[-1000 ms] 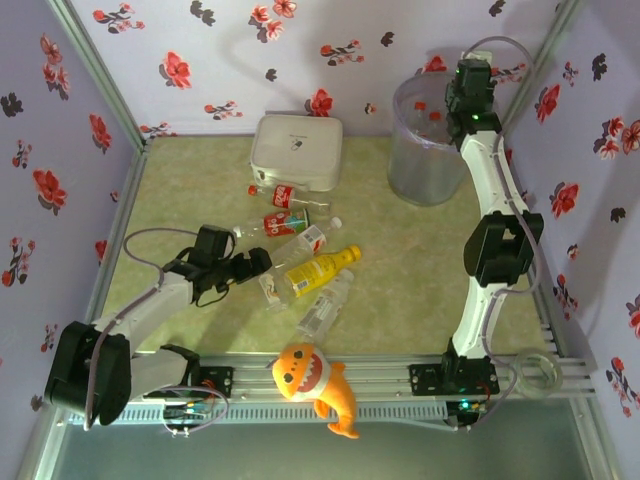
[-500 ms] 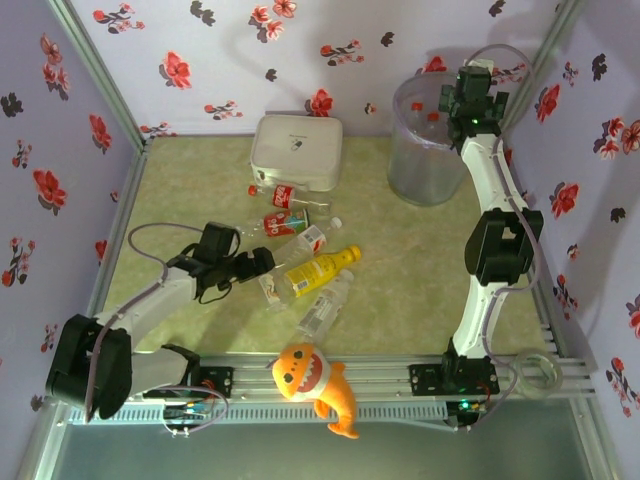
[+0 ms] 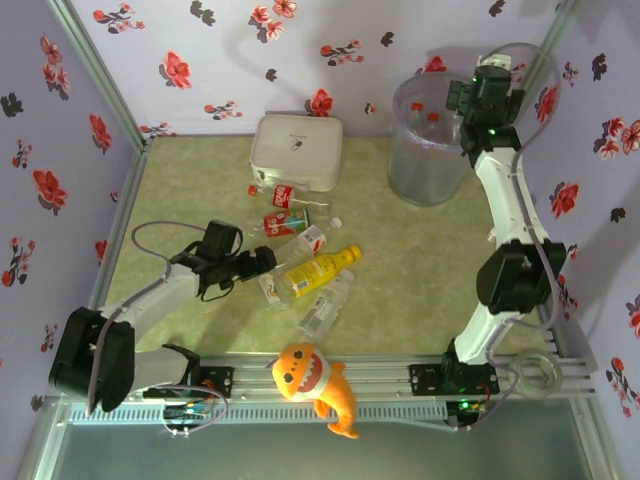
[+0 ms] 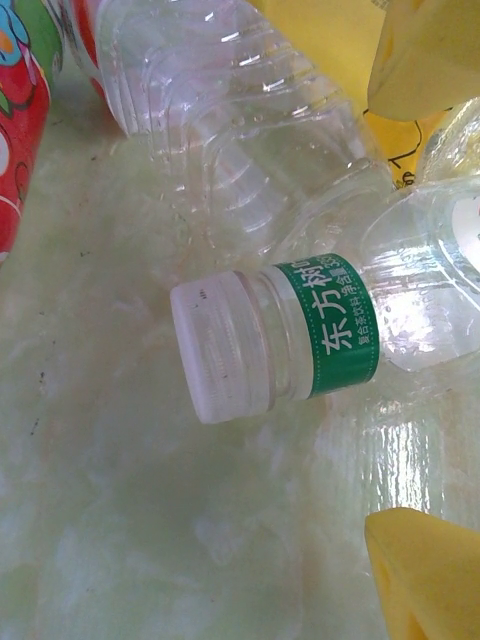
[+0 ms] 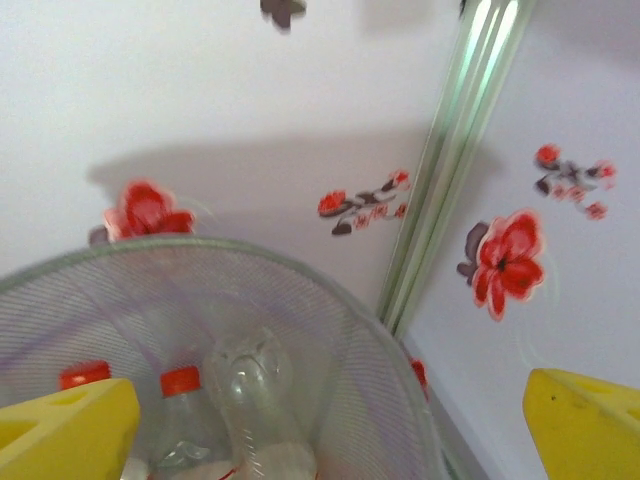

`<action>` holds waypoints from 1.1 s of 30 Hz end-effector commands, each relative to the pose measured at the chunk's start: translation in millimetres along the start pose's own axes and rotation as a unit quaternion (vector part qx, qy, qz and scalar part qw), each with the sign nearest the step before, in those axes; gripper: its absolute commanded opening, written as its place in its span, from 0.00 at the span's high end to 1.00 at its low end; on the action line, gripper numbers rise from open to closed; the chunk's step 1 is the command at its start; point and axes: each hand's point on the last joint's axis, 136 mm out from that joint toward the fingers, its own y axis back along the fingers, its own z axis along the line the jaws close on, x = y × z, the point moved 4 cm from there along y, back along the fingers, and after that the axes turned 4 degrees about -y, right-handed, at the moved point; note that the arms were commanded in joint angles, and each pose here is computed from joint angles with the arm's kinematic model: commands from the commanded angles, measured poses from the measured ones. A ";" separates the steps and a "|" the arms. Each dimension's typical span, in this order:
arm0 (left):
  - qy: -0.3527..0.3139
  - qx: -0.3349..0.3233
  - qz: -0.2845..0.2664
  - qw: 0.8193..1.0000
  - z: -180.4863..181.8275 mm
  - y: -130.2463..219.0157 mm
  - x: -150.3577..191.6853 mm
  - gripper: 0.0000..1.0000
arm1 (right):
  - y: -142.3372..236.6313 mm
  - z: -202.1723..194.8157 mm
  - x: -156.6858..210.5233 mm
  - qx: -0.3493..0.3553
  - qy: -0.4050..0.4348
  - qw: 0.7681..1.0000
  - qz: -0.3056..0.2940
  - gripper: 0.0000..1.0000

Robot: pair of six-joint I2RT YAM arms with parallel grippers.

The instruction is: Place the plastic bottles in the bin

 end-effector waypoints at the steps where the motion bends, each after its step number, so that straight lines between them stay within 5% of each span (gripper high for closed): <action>1: 0.004 0.011 -0.004 1.000 -10.7 0.1 -6.3 0.00 | 37.3 -2.7 -14.5 -0.022 -0.025 0.999 -0.022 0.01; 18: 0.025 0.003 0.039 0.999 -16.4 9.3 39.3 0.00 | 147.0 4.5 78.5 -0.148 -0.080 0.980 0.102 0.01; 33: 0.043 0.003 0.056 0.998 -16.2 -11.2 66.3 0.00 | 153.4 19.1 112.8 -0.193 -0.097 0.964 0.155 0.01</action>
